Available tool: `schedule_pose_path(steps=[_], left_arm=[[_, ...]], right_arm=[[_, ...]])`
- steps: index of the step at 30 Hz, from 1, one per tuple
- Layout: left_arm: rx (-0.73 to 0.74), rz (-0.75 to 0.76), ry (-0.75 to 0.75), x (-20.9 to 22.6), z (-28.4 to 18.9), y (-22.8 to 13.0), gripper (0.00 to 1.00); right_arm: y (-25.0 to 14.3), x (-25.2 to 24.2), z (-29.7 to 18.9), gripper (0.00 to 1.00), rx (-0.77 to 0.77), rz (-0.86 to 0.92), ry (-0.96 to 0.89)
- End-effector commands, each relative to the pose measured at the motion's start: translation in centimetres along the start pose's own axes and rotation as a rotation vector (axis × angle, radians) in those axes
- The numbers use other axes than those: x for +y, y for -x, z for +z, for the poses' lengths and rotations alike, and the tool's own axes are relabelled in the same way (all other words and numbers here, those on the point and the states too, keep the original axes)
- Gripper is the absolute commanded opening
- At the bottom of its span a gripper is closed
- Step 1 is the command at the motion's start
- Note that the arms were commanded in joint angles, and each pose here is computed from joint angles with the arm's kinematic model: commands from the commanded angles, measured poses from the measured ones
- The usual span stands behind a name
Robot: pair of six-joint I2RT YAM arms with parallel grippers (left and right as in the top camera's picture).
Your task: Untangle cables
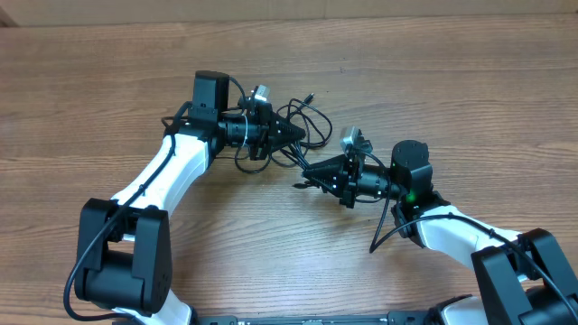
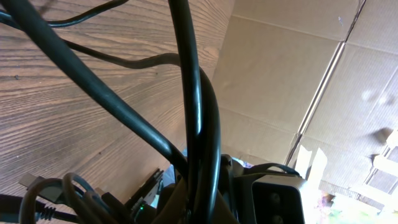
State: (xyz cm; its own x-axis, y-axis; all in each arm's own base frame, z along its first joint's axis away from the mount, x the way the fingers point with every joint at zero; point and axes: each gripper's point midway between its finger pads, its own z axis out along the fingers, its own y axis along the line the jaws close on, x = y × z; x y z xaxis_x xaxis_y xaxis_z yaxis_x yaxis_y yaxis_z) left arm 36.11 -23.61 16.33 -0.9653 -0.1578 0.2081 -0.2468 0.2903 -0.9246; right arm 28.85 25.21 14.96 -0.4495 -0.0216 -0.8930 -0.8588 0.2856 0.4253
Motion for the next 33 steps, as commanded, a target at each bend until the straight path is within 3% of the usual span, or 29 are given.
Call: schedule_pose_path(steps=[1, 13, 33], left_arm=[[-0.003, 0.036, -0.010, -1.1, -0.1, -0.1, 0.04], [-0.064, 0.079, 0.036, -0.3, -0.1, 0.9, 0.04], [-0.036, 0.099, 0.063, -0.3, 1.8, -0.4, 0.04]], right_arm=[[0.7, 0.4, 0.1, 0.04, -0.014, -0.030, 0.011], [5.6, 3.2, -0.5, 0.04, -0.172, -0.093, 0.115], [7.3, 2.5, -1.0, 0.04, -0.246, -0.132, 0.059]])
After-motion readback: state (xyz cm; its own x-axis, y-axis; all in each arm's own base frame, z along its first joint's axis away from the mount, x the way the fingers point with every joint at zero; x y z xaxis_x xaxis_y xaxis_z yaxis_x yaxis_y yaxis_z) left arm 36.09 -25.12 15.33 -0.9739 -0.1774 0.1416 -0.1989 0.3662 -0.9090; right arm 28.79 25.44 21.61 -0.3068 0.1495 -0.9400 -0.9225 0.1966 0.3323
